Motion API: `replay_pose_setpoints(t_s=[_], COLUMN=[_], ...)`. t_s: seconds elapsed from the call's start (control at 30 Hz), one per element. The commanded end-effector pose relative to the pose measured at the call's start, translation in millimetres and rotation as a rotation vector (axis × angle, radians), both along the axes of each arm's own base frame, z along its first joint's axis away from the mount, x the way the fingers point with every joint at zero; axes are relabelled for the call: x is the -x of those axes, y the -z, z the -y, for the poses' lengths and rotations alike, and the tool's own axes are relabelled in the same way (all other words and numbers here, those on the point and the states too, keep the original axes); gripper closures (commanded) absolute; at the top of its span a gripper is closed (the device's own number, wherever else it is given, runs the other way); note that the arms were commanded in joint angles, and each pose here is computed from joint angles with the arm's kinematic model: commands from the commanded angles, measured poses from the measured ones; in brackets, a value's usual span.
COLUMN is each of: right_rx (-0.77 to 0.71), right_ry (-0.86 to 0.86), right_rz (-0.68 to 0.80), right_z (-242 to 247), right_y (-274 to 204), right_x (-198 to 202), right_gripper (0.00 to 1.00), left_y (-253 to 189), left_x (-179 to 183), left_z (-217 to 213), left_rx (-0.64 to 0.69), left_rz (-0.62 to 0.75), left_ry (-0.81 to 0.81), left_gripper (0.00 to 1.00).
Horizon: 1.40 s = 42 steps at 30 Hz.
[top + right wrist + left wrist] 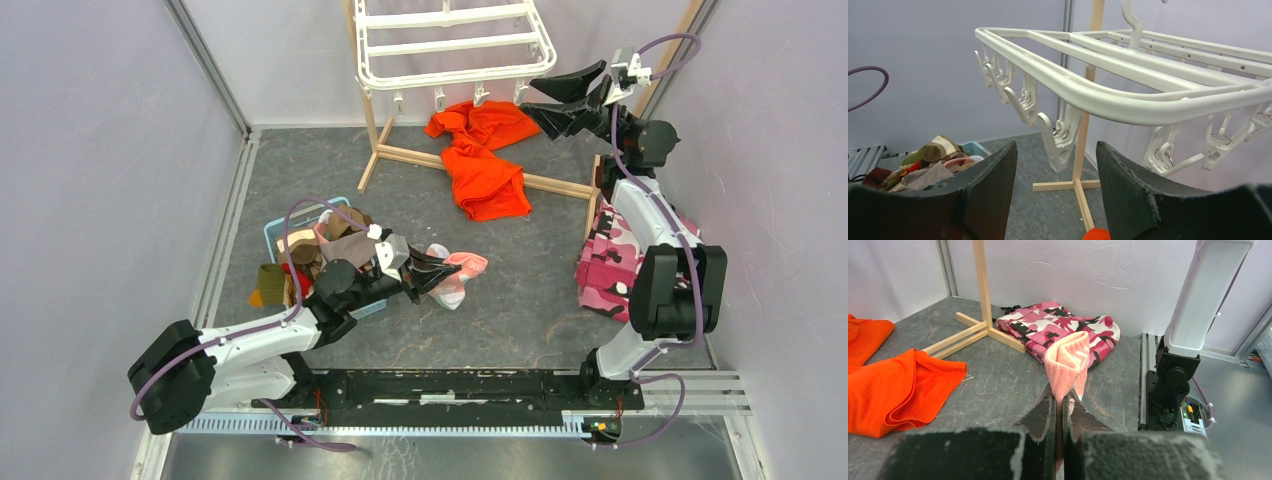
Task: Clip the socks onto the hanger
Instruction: Open the clamp at the hanger.
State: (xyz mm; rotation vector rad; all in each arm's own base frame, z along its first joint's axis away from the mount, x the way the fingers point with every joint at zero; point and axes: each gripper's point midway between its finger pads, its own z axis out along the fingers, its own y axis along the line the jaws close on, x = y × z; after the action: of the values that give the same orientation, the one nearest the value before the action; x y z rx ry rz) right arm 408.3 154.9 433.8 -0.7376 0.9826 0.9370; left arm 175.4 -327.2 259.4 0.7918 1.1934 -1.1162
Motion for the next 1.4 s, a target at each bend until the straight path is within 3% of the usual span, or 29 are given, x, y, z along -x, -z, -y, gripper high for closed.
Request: replay_pose_setpoints(t_s=[0.0, 1.13, 1.37], right_rx=[-0.032, -0.138, -0.151], right_ry=[-0.026, -0.083, -0.080], right_rz=[0.079, 0.020, 0.011], right_z=[-6, -30, -30], right_y=[-26, -37, -39], right_x=[8, -2, -4], right_gripper=[0.36, 0.38, 0.44], left_y=[-20, -20, -20], left_x=[-5, -4, -4], left_z=[2, 0, 0], left_rx=[0.039, 0.047, 0.048], left_rz=[0.017, -0.003, -0.009], left_ry=[-0.013, -0.016, -0.016], left_gripper=[0.98, 0.98, 0.98])
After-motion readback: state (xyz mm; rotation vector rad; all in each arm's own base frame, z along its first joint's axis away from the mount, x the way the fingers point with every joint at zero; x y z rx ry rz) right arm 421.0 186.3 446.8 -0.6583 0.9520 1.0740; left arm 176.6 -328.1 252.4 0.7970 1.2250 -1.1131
